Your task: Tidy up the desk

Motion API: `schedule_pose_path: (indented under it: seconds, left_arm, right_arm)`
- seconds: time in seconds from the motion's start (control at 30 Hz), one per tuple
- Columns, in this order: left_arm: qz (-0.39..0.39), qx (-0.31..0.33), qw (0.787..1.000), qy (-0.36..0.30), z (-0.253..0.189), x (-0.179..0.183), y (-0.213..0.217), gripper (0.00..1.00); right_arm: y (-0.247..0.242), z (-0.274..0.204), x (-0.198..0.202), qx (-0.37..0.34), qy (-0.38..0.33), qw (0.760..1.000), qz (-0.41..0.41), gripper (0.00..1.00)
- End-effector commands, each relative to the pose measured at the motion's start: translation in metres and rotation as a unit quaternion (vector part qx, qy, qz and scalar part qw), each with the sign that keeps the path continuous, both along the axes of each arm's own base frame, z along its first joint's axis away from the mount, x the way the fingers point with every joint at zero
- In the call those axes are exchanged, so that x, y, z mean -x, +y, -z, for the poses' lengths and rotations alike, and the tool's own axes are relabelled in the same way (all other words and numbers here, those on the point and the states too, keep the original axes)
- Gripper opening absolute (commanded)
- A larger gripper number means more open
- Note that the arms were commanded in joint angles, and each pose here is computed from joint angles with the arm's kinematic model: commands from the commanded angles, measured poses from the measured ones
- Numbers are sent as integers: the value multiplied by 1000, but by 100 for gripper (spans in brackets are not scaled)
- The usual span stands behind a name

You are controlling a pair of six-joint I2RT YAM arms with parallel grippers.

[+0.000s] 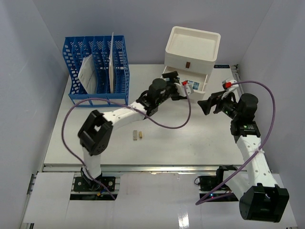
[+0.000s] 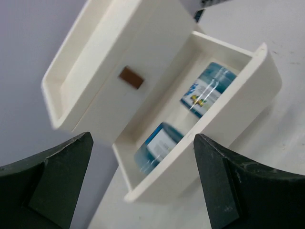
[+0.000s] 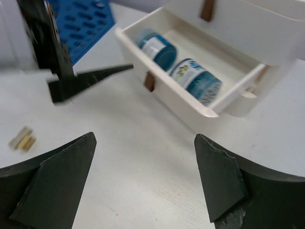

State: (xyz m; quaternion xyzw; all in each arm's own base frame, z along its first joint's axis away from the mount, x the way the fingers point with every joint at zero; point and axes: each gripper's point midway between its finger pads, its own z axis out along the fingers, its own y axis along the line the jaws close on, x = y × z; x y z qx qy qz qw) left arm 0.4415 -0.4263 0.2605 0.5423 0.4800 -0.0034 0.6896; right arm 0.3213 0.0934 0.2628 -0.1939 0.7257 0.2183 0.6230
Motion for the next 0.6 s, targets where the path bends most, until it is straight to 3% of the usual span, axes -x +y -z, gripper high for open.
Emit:
schedule_pose_path:
  seconds: [0.0, 0.07, 0.1, 0.17, 0.27, 0.33, 0.37, 0.4, 0.43, 0.57]
  left_arm:
    - [-100, 227, 968, 38, -113, 43, 86, 97]
    - [-128, 250, 952, 119, -96, 60, 114, 90]
    - [-123, 250, 948, 156, -94, 78, 127, 78]
    - [-129, 276, 917, 256, -61, 100, 146, 55]
    - [-95, 288, 878, 371, -29, 152, 160, 17]
    - [-75, 322, 835, 439, -10, 188, 171, 20]
    - [-52, 345, 816, 461, -16, 206, 174, 30]
    - [-65, 333, 812, 475, 6, 208, 175, 42]
    - [-46, 354, 785, 507, 15, 231, 180, 44]
    - [-13, 402, 738, 541, 24, 266, 193, 48]
  right_arm:
    - [43, 6, 27, 61, -72, 975, -203, 97]
    - [59, 12, 32, 83, -78, 961, -252, 93]
    - [71, 33, 35, 96, -35, 958, -270, 86]
    - [87, 36, 27, 177, -65, 936, -296, 75]
    - [110, 77, 21, 283, -38, 903, -322, 46]
    - [121, 76, 3, 343, -54, 880, -325, 28]
    - [126, 83, -5, 368, -43, 870, -325, 27]
    - [127, 99, -7, 386, -27, 861, -330, 26]
    - [132, 101, -26, 412, -26, 852, -321, 26]
    - [141, 103, -78, 468, -22, 838, -280, 27]
